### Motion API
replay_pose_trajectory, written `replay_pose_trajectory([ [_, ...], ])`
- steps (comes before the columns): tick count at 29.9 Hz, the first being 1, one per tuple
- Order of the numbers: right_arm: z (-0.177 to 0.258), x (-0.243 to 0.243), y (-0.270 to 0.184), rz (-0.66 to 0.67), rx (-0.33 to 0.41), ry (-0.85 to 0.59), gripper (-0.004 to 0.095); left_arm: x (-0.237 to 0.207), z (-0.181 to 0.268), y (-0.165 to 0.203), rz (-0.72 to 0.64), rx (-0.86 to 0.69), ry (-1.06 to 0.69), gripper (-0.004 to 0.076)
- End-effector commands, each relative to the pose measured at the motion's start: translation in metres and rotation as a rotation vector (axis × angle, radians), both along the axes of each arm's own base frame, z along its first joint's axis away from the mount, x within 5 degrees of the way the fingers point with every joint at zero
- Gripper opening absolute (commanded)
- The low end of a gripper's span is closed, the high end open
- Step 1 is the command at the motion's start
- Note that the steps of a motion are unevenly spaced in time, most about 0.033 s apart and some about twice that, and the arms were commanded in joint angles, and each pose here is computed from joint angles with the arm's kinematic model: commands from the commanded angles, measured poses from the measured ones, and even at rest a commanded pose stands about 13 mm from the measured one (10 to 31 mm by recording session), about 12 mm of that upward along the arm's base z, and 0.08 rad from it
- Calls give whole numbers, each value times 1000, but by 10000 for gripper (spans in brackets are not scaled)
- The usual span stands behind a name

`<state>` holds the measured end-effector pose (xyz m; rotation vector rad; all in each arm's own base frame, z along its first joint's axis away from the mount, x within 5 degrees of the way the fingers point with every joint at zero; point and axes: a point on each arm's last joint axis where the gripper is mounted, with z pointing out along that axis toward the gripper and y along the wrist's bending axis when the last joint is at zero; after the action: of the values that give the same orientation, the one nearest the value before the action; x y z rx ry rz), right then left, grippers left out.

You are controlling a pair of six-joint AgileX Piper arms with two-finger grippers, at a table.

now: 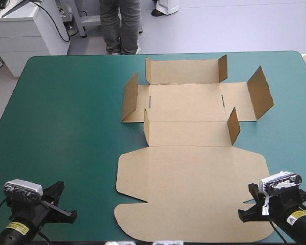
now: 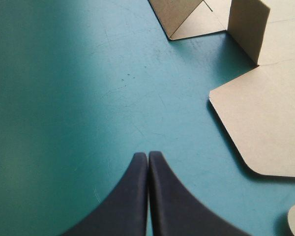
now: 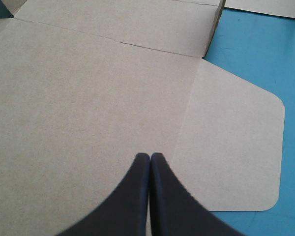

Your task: Fold the box

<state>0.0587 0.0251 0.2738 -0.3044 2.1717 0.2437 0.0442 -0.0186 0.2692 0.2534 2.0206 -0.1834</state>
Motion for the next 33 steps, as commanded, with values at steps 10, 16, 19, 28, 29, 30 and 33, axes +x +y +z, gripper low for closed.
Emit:
replay_pose_trajectory([
  [10, 40, 5, -3, -23, -32, -145, -19, 4, 13, 0, 11, -32, -70, -8],
  [16, 92, 17, -8, -71, -60, -203, -19, 4, 13, 0, 11, -32, -70, -8],
  [19, 116, 30, -7, -70, -76, -195, -19, 4, 13, 0, 11, -32, -70, -8],
  [28, 156, 103, -1, -43, -94, -25, -19, 4, 13, 0, 11, -32, -70, -8],
  [29, 161, 109, -1, -42, -95, -25, -19, 4, 13, 0, 11, -32, -70, -8],
  [30, 163, 118, 0, -42, -95, -18, -19, 4, 13, 0, 11, -32, -70, -8],
  [33, 166, 142, 1, -40, -98, 7, -19, 4, 13, 0, 11, -32, -70, -8],
])
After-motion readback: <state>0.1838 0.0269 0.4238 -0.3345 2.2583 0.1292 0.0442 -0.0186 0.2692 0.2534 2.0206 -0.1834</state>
